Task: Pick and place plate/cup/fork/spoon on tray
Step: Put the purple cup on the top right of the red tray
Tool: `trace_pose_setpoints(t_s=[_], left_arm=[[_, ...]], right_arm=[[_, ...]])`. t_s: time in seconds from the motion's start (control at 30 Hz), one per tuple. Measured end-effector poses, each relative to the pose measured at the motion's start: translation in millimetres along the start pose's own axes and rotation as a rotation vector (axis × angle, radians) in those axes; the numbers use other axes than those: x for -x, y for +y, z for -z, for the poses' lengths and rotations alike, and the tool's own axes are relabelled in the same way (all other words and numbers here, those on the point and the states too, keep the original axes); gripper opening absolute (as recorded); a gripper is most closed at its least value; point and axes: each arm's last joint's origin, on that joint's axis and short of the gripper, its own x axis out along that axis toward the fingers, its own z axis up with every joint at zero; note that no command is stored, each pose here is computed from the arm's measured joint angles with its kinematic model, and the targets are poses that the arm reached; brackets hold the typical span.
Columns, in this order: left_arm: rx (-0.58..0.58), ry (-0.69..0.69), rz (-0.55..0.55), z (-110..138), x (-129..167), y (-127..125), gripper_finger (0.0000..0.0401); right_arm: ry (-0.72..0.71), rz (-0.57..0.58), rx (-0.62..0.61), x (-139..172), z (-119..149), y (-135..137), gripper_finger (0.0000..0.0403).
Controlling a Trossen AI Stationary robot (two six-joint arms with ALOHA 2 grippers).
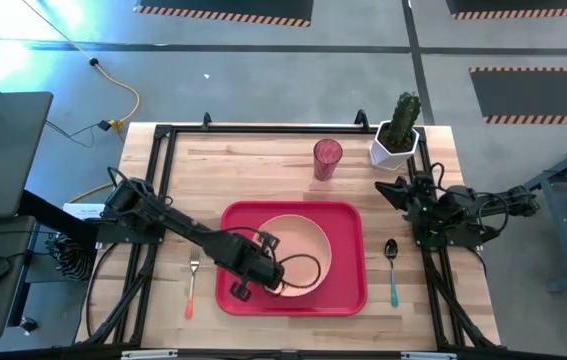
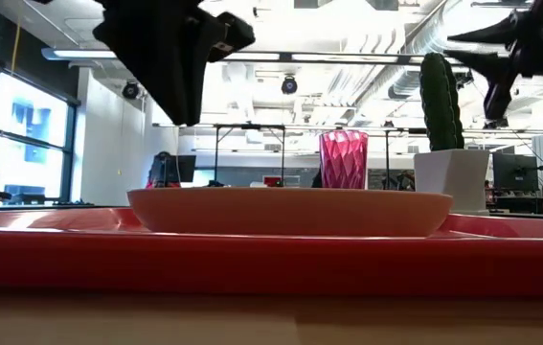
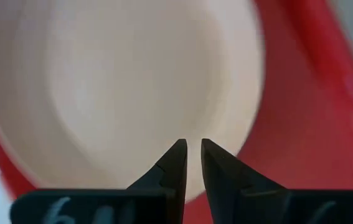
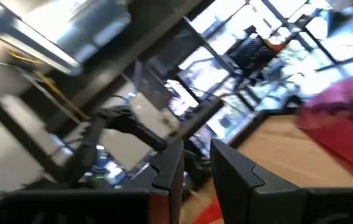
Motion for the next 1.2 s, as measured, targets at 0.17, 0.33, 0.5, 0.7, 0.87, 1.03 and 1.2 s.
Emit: trace_pose_setpoints(t_s=[0.17, 0.33, 0.5, 0.7, 0.87, 1.03, 1.2], left_arm=[[0.12, 0.112, -0.013, 12.6, 8.4, 21.0, 0.0039], [0.206, 0.174, -0.03, 28.7, 23.3, 43.1, 0.0039], [0.268, 0.142, -0.112, 43.4, 51.1, 64.7, 0.0039], [0.363, 0.04, -0.246, 65.0, 93.3, 89.7, 0.0039], [0.484, -0.038, -0.334, 94.8, 120.8, 104.5, 0.0039], [0.611, -0.115, -0.397, 132.5, 132.5, 109.2, 0.0039], [0.699, -0.208, -0.439, 158.7, 139.7, 111.3, 0.0039]], right_arm=[[-0.105, -0.11, -0.003, 1.2, -12.3, 9.4, 0.0069], [-0.187, -0.143, 0.08, 2.3, -31.6, 22.6, 0.0084], [-0.255, -0.134, 0.185, 1.5, -56.8, 40.6, 0.0115], [-0.25, -0.016, 0.347, -8.3, -82.8, 62.7, 0.0137], [-0.161, 0.083, 0.484, -25.8, -99.5, 84.1, 0.014], [-0.076, 0.184, 0.598, -44.8, -113.2, 104.1, 0.014], [0.011, 0.307, 0.683, -63.3, -122.4, 119.3, 0.014]])
